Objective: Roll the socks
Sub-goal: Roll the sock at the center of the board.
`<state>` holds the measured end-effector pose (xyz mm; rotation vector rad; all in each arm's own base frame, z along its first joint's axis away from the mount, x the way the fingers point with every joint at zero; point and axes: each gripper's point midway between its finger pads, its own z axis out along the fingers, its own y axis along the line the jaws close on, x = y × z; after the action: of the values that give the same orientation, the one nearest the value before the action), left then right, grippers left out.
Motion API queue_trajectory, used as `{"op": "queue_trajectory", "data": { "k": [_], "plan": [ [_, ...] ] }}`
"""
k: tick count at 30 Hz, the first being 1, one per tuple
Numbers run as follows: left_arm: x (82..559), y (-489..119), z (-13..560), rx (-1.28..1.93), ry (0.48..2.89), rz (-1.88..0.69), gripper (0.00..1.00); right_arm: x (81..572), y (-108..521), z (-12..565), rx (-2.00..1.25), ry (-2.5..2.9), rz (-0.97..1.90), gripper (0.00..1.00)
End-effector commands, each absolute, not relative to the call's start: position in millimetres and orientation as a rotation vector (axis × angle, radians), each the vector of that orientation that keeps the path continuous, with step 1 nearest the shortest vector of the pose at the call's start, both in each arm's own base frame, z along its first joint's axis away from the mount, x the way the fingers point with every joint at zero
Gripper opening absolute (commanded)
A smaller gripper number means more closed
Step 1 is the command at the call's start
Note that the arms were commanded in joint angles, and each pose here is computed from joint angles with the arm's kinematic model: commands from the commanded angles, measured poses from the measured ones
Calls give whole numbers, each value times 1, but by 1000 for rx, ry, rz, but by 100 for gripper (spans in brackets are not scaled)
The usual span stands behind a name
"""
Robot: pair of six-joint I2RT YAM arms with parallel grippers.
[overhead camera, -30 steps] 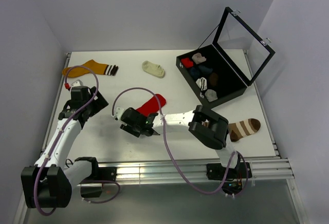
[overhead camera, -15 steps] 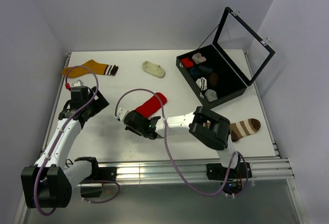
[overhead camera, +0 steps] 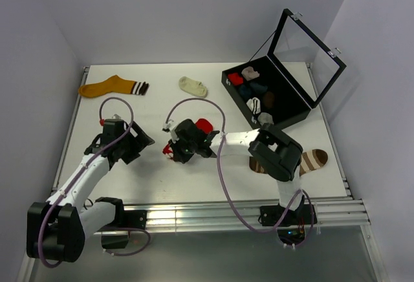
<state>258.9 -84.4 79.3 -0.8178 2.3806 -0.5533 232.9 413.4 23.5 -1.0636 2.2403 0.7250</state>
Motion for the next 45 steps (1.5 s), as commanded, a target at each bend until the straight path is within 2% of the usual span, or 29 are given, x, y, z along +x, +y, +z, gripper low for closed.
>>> {"op": "queue_trajectory", "data": {
  "k": [1, 12, 24, 38, 41, 44, 45],
  "plan": [
    [266, -106, 82, -852, 2354, -683, 88, 222, 425, 59, -950, 2223, 1066, 0],
    [269, -143, 63, -826, 2436, -737, 77, 227, 406, 70, -695, 2222, 1499, 0],
    [271, -173, 47, -789, 2517, -763, 69, 236, 396, 45, -686, 2287, 1423, 0],
    [290, -173, 61, -838, 2424, -761, 70, 239, 394, 40, -719, 2303, 1377, 0],
    [289, -175, 51, -858, 2459, -758, 68, 239, 393, 40, -714, 2305, 1375, 0],
    [288, -177, 43, -876, 2483, -758, 62, 240, 394, 41, -717, 2301, 1374, 0],
    [287, -178, 42, -882, 2487, -757, 57, 241, 395, 42, -718, 2298, 1375, 0]
  ]
}}
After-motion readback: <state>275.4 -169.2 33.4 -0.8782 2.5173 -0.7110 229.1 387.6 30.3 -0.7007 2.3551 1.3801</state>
